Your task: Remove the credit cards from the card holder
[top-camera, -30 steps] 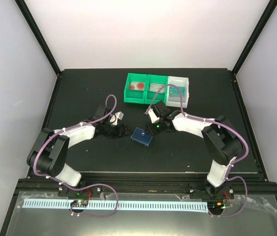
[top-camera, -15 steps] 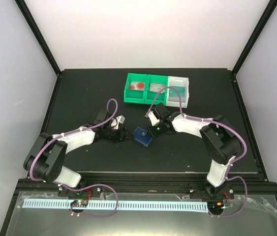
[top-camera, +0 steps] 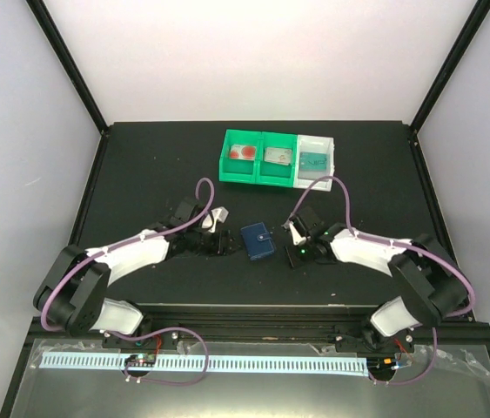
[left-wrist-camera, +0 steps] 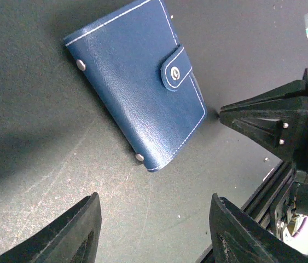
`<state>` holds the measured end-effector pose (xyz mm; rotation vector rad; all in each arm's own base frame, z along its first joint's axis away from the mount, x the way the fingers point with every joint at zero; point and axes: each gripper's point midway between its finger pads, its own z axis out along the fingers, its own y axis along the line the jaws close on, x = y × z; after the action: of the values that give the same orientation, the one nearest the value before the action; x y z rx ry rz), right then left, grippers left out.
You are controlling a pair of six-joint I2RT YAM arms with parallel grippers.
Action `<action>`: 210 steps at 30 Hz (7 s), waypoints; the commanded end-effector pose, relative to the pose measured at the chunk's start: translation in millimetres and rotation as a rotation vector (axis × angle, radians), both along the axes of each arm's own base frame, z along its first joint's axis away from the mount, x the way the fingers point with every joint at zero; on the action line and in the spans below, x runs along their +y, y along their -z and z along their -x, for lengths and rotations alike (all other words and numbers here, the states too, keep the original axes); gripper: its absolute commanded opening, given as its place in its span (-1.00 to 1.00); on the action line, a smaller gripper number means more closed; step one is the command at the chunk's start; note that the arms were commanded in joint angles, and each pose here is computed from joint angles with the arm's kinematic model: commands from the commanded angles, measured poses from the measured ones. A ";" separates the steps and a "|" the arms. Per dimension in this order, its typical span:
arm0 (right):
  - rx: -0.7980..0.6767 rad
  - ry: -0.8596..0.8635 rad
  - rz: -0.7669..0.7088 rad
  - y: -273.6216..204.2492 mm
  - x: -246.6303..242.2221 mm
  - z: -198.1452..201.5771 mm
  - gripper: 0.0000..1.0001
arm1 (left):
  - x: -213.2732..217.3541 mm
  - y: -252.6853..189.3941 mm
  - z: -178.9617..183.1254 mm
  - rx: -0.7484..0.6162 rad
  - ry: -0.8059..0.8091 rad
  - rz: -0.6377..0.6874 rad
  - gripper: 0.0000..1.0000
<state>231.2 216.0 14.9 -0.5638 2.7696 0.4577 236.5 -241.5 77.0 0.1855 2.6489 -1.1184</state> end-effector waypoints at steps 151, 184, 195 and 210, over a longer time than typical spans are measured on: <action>-0.176 -0.097 -0.564 -176.3 111.4 21.6 -0.98 | -18.5 -100.8 42.1 -0.199 -0.055 0.292 0.49; -0.262 0.033 -0.206 -93.7 72.3 -15.1 -0.98 | 9.7 2.0 8.8 -0.046 -0.142 -0.044 -0.46; -0.219 0.033 -0.314 -116.2 84.3 -6.8 -0.98 | 26.2 -2.5 -0.7 -0.098 -0.165 -0.135 0.24; -0.114 -0.014 -0.595 -141.3 125.8 7.4 -0.98 | 20.9 -23.4 13.0 -0.123 -0.106 -0.006 0.55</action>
<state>221.1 333.8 145.5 -0.4462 2.3966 1.0864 226.9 -218.5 99.2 0.0649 2.5333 -0.9917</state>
